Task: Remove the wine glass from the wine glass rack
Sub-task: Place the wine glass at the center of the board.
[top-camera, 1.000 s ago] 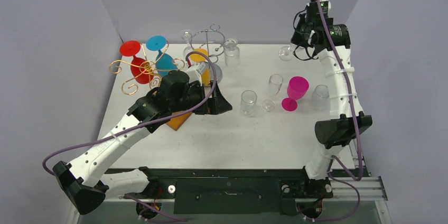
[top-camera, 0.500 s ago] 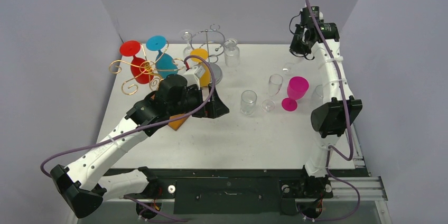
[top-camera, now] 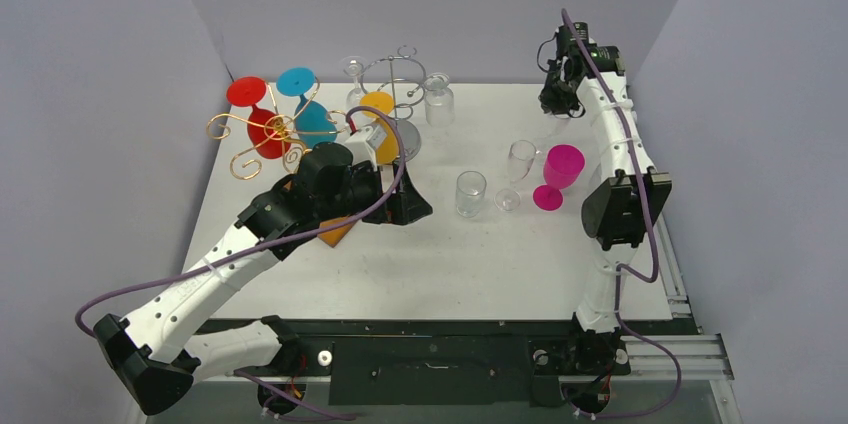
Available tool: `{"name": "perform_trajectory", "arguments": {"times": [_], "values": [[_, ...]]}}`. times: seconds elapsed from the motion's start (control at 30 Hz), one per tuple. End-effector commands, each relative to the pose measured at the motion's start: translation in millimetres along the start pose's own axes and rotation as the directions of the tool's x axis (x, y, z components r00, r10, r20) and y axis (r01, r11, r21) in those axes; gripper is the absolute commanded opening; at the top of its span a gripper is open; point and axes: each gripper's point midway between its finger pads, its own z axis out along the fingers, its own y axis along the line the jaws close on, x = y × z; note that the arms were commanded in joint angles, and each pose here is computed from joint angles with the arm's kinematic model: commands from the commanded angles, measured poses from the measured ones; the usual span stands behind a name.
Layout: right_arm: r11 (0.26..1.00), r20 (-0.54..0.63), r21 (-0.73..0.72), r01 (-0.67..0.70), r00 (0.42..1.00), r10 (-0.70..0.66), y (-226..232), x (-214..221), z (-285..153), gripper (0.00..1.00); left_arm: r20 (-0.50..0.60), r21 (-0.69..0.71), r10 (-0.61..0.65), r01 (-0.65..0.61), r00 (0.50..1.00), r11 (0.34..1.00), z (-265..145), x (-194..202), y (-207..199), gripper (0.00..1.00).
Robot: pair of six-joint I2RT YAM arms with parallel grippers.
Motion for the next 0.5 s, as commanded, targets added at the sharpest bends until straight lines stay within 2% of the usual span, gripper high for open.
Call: {"name": "perform_trajectory", "arguments": {"times": [0.0,0.47], "values": [[1.0,-0.006,-0.013,0.025,1.0,-0.025,6.1,1.3,3.4,0.0,0.062,0.035,0.024,-0.026,0.998,0.999,-4.2,-13.8,-7.3,1.0],[1.0,-0.067,-0.011,0.029,0.997,-0.03,8.1,13.5,26.3,0.0,0.064,0.024,0.006,-0.007,0.998,1.0,-4.4,-15.2,3.6,1.0]]}}
